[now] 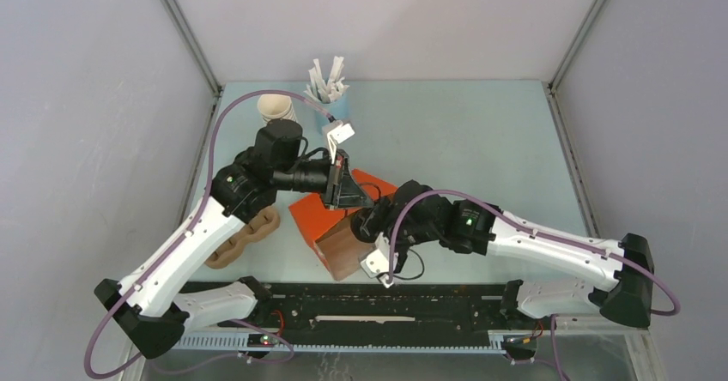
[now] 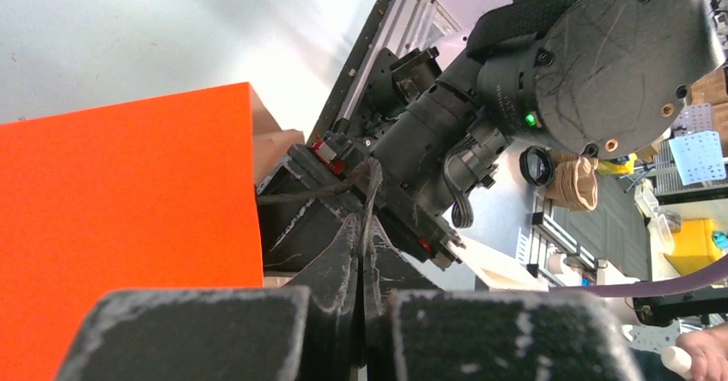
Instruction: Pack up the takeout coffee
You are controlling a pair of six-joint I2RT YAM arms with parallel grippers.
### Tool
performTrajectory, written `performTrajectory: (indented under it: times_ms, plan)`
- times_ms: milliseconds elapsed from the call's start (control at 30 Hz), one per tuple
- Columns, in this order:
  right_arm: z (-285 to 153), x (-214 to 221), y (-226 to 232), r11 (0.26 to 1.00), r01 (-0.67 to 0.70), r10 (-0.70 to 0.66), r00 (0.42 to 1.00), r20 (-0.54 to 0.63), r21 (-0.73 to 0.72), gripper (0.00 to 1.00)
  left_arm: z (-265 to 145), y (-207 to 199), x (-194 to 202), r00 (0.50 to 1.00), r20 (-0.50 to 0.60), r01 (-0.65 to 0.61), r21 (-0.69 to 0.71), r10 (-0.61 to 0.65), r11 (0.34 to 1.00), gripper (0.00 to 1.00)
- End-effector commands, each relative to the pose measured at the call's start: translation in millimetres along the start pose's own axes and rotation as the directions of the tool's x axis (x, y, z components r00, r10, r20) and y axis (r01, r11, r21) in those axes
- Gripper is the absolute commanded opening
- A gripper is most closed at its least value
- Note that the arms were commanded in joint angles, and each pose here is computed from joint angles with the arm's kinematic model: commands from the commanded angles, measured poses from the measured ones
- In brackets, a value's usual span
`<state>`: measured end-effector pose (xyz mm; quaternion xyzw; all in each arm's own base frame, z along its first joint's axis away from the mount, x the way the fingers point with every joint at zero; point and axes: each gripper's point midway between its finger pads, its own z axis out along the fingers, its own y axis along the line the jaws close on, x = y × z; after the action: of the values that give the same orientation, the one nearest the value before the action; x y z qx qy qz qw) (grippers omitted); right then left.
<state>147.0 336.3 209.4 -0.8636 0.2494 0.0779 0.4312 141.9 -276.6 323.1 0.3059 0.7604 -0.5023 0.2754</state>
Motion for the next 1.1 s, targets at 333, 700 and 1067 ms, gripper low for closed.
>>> performTrajectory:
  times_ms: [333, 700, 1067]
  plan:
    - [3, -19, -9, 0.998, 0.048, -0.05, 0.998, 0.043, 0.034, 0.59, -2, -24, -5, 0.999, 0.025, -0.031, 0.14, 0.027, 0.99, 0.0]
    - [12, -4, -9, 0.999, 0.009, -0.01, 1.0, 0.023, 0.03, 0.54, -4, -41, -4, 1.0, -0.009, -0.008, 0.207, 0.01, 0.978, 0.0]
    - [-2, -12, -13, 0.989, -0.122, 0.117, 0.991, 0.066, 0.083, 0.52, -5, -63, -10, 0.999, -0.04, 0.001, 0.276, 0.011, 0.961, 0.0]
